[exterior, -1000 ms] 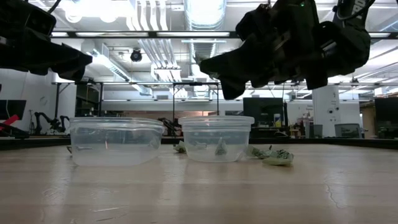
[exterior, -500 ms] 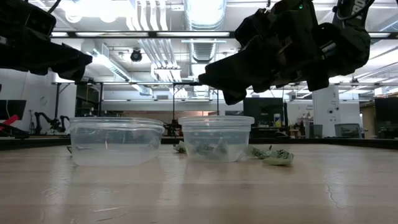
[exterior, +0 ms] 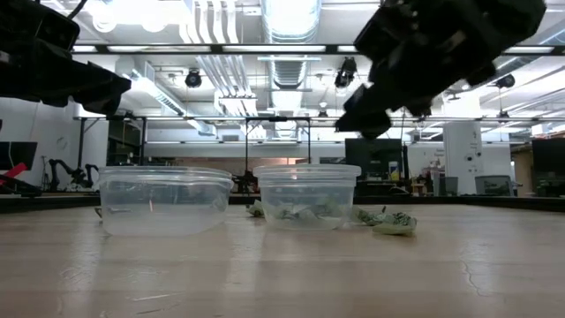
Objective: Pick and place items into bin
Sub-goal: Put the stevia packet into the right transparent bin
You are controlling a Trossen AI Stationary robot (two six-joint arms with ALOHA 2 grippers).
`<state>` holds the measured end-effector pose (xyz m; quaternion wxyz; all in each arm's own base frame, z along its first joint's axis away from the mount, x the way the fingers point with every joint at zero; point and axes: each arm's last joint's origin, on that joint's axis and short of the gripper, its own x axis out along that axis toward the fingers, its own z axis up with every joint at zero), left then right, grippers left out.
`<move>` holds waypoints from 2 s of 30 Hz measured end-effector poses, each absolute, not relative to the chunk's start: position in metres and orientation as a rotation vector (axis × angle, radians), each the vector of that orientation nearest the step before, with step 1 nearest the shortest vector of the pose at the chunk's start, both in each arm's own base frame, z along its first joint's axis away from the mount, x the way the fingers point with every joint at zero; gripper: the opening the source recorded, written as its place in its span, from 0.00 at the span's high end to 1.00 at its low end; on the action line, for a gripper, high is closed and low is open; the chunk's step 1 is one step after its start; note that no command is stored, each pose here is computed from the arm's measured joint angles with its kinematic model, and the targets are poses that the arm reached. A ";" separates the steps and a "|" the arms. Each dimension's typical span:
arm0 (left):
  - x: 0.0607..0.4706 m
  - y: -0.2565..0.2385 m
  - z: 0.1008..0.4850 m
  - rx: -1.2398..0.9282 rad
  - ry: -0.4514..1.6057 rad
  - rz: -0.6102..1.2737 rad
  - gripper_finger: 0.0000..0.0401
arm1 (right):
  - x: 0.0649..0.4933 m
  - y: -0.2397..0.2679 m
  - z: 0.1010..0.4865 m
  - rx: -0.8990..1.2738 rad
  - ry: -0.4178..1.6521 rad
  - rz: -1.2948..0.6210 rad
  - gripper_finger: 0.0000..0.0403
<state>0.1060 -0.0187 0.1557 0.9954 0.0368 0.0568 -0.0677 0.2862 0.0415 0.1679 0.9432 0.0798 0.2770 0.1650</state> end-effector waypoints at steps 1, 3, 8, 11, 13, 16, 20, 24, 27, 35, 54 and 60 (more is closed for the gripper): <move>0.106 -0.019 0.156 0.074 0.113 -0.136 0.66 | 0.282 0.041 0.172 0.163 0.581 0.336 0.53; 0.106 -0.019 0.156 0.074 0.114 -0.136 0.66 | 0.275 0.042 0.179 0.163 0.602 0.338 0.53; 0.106 -0.019 0.156 0.074 0.114 -0.136 0.66 | 0.263 0.050 0.182 0.145 0.677 0.365 0.53; 0.106 -0.019 0.156 0.074 0.114 -0.136 0.66 | 0.258 0.058 0.178 0.098 0.722 0.405 0.54; 0.106 -0.019 0.156 0.074 0.114 -0.136 0.66 | 0.257 0.064 0.175 0.057 0.736 0.440 0.54; 0.106 -0.019 0.156 0.074 0.114 -0.136 0.66 | 0.256 0.072 0.172 0.023 0.742 0.467 0.54; 0.106 -0.019 0.156 0.074 0.113 -0.136 0.66 | 0.255 0.076 0.167 -0.011 0.762 0.435 0.54; 0.106 -0.019 0.156 0.074 0.113 -0.136 0.66 | 0.259 0.077 0.166 -0.032 0.781 0.403 0.54; 0.106 -0.019 0.156 0.074 0.114 -0.136 0.66 | 0.270 0.080 0.168 -0.053 0.812 0.405 0.54; 0.106 -0.019 0.156 0.074 0.114 -0.136 0.66 | 0.296 0.087 0.168 -0.125 1.026 0.424 0.54; 0.106 -0.019 0.156 0.074 0.112 -0.136 0.66 | 0.332 0.100 0.124 -0.188 1.197 0.459 0.58; 0.106 -0.019 0.156 0.074 0.113 -0.136 0.66 | 0.329 0.098 0.129 -0.192 1.207 0.458 0.85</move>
